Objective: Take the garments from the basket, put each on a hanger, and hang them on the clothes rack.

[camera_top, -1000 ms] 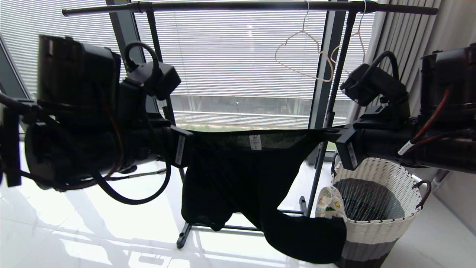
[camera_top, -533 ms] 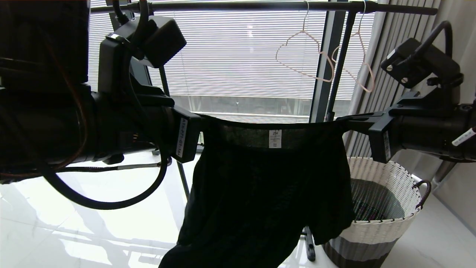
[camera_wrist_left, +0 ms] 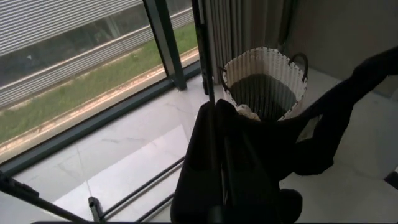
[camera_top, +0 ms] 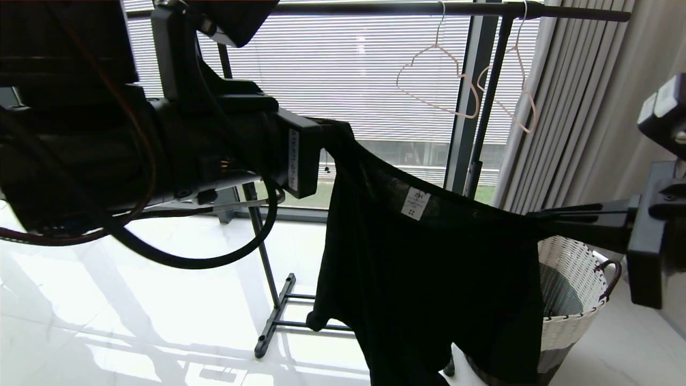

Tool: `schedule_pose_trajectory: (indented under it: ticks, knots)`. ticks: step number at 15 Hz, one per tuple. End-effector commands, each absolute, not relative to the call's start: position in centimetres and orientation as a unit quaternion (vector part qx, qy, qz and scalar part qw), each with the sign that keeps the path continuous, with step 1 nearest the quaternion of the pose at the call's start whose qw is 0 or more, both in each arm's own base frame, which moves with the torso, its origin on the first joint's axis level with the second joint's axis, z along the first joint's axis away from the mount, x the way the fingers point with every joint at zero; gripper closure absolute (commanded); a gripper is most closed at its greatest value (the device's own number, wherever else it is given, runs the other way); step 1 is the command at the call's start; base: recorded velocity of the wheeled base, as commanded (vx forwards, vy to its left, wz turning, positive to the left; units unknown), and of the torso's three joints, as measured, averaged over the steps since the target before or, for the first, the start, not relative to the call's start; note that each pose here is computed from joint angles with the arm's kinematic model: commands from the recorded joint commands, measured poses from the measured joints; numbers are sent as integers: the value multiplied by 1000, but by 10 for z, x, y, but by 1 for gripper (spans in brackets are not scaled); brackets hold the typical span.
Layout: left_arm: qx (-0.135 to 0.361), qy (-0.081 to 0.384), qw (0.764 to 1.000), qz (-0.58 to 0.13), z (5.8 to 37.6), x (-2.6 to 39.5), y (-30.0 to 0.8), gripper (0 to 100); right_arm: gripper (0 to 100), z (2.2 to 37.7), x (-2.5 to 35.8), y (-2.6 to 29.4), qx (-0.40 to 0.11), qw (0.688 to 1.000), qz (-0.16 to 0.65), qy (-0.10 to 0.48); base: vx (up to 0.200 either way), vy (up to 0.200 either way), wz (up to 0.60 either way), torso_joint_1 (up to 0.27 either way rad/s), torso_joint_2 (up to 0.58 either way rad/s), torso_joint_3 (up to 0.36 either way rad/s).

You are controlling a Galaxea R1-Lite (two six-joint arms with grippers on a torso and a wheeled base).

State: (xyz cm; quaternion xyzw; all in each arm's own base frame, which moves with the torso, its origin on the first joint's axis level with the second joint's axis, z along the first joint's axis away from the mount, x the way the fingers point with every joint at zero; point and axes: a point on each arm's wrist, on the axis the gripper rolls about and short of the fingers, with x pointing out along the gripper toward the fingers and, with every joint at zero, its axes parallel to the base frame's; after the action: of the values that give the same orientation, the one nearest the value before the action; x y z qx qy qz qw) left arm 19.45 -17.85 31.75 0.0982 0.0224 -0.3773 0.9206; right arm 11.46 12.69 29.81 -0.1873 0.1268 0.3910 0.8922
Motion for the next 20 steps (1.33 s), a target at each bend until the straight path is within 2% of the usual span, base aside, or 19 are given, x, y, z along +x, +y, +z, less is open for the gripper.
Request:
schedule_pose_trajectory:
  ticks: [1, 3, 7, 9, 12, 17, 20]
  knots:
    - [103, 26, 914, -393, 304, 211, -205, 100, 100, 299, 88, 117, -189, 875, 432, 112, 0, 0, 0, 0, 0, 0]
    - [101, 21, 913, -396, 307, 212, -209, 100, 100, 295, 87, 125, -196, 865, 445, 119, 0, 0, 0, 0, 0, 0]
    - [97, 10, 914, -394, 316, 205, -202, 100, 100, 296, 91, 127, -195, 869, 440, 120, 0, 0, 0, 0, 0, 0]
    - [109, 47, 906, -407, 330, 177, -182, 100, 100, 306, 107, 126, -176, 890, 408, 107, 0, 0, 0, 0, 0, 0]
    - [113, 70, 889, -438, 345, 147, -156, 100, 100, 332, 136, 134, -151, 902, 396, 77, 0, 0, 0, 0, 0, 0]
    - [124, 85, 855, -496, 347, 114, -156, 100, 100, 357, 164, 153, -138, 907, 394, 53, 0, 0, 0, 0, 0, 0]
    - [125, 87, 853, -500, 346, 113, -157, 100, 100, 358, 167, 155, -137, 907, 394, 52, 0, 0, 0, 0, 0, 0]
